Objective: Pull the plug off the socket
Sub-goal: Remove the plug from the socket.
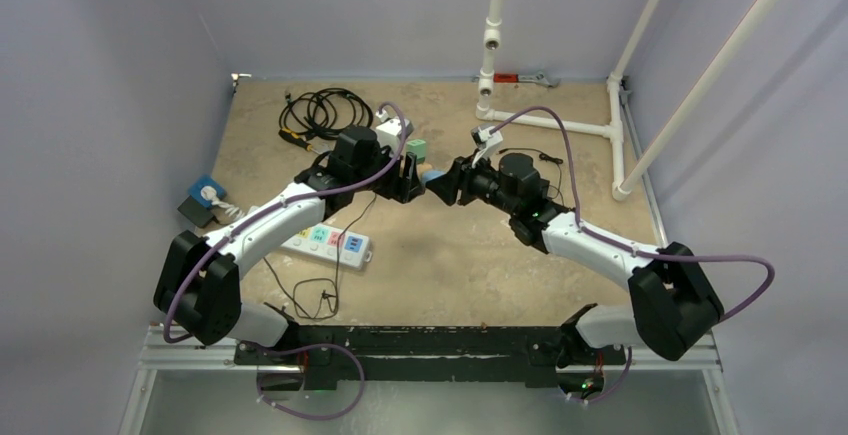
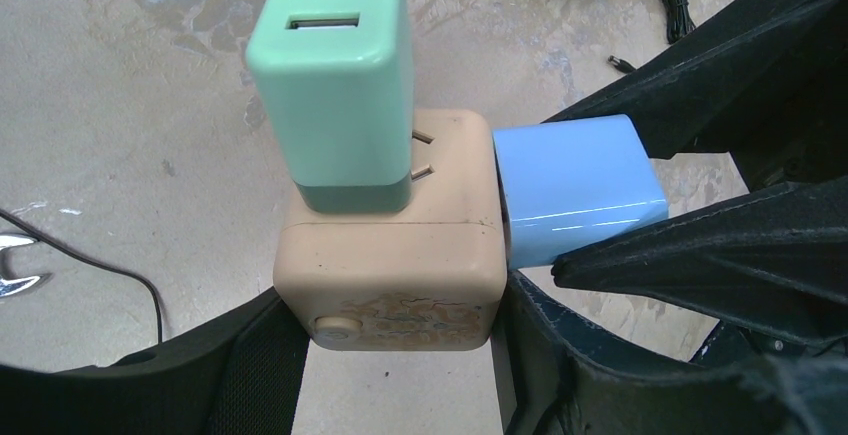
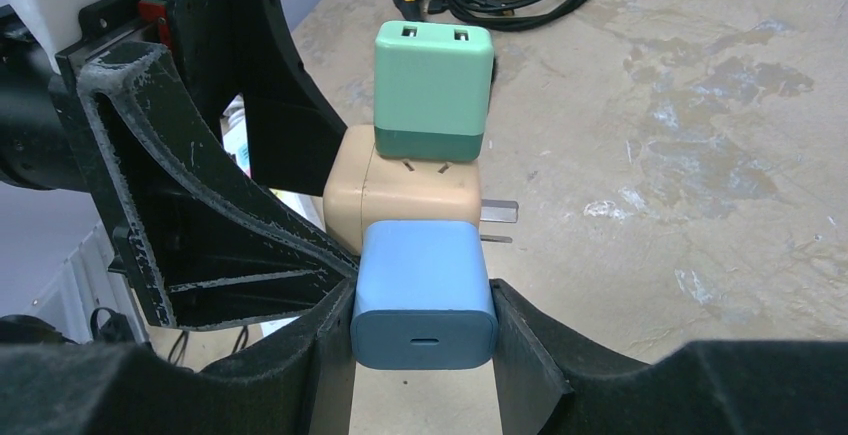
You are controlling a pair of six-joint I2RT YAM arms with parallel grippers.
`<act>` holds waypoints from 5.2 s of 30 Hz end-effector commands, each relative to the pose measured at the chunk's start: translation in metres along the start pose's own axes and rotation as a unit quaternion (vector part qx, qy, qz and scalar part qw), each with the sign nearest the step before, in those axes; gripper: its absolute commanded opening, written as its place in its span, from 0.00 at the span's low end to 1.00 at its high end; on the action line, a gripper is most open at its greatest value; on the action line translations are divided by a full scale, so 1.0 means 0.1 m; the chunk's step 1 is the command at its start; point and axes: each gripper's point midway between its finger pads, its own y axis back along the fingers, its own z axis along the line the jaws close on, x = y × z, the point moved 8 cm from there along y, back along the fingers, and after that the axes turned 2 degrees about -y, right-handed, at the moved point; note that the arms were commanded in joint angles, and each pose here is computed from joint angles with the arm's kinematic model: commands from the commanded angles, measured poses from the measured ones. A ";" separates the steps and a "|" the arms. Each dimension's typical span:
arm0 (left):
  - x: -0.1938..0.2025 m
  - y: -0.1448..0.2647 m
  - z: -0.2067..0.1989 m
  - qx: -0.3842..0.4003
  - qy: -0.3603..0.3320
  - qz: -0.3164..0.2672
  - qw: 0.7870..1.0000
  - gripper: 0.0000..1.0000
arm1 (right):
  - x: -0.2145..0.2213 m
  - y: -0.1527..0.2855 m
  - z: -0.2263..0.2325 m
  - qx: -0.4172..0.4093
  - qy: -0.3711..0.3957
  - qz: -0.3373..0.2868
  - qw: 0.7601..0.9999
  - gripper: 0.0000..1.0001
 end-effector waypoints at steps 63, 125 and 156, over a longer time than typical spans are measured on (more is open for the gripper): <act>0.07 -0.11 -0.28 -0.002 -0.066 0.003 0.998 0.00 | -0.21 0.10 0.36 0.094 -0.084 -0.036 0.991 0.00; 0.17 -0.09 -0.52 0.082 -0.157 0.063 0.982 0.00 | -0.29 0.34 0.27 -0.025 -0.021 0.003 0.999 0.00; 0.23 -0.10 -0.50 -0.021 -0.144 0.054 0.988 0.00 | -0.15 0.18 0.15 0.045 -0.146 0.064 0.986 0.00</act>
